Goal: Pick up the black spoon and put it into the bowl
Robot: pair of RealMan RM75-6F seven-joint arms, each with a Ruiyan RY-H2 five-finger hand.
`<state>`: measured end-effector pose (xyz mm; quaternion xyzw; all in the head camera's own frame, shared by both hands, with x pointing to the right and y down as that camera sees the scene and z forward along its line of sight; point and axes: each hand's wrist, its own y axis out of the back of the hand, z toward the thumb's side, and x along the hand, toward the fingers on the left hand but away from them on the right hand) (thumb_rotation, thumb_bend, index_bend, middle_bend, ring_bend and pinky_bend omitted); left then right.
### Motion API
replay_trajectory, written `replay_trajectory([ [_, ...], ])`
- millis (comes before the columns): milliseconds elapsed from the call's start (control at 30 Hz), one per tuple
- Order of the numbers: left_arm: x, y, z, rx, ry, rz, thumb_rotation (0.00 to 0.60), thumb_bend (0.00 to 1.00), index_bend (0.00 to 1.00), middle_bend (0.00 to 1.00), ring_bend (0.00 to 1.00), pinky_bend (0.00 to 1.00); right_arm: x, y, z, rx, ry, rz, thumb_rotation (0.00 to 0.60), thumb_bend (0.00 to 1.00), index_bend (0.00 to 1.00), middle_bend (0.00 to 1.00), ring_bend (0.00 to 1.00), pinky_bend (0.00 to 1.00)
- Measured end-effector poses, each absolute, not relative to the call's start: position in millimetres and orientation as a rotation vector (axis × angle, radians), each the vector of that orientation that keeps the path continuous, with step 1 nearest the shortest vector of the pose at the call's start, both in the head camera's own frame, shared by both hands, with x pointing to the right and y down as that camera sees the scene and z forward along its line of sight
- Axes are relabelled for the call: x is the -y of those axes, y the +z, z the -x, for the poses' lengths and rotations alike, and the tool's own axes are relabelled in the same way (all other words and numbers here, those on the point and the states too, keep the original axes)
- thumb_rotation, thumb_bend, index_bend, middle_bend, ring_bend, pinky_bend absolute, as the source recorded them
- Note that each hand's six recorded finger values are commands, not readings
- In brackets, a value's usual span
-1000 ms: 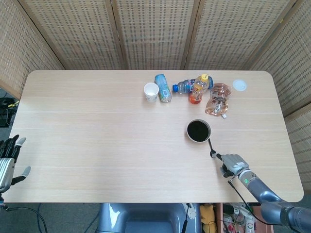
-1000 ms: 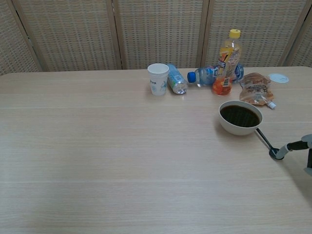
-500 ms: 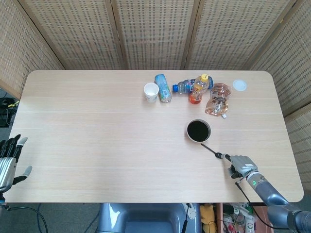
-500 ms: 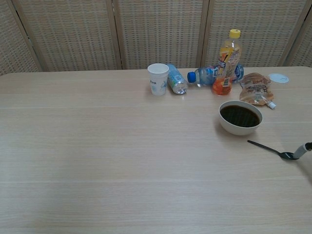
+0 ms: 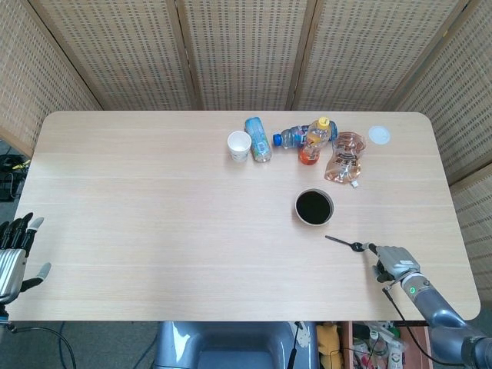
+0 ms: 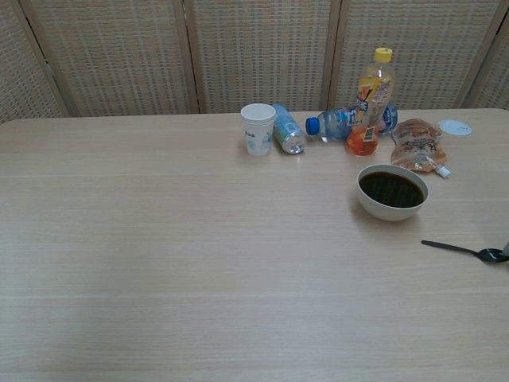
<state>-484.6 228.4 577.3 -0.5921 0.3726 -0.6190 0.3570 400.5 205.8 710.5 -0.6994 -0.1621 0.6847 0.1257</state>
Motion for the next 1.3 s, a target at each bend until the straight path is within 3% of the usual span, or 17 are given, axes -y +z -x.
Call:
replay_trajectory([
  [600,-230.1,577.7,486.5,-0.964,-1.606,1.53,0.6,0.32,0.0,0.0,0.0,0.0,-209.0,707.4,-387.0,0.445,1.953,2.051,0.6,0.76,0.18,0.93,0.98,0.99],
  [1300,-230.7,576.5,487.7,-0.967,-1.61,1.521,0.6,0.32,0.0,0.0,0.0,0.0,-208.8,716.5,-405.2,0.433,2.021,1.995,0.6,0.77,0.19,0.93,0.98,0.99],
])
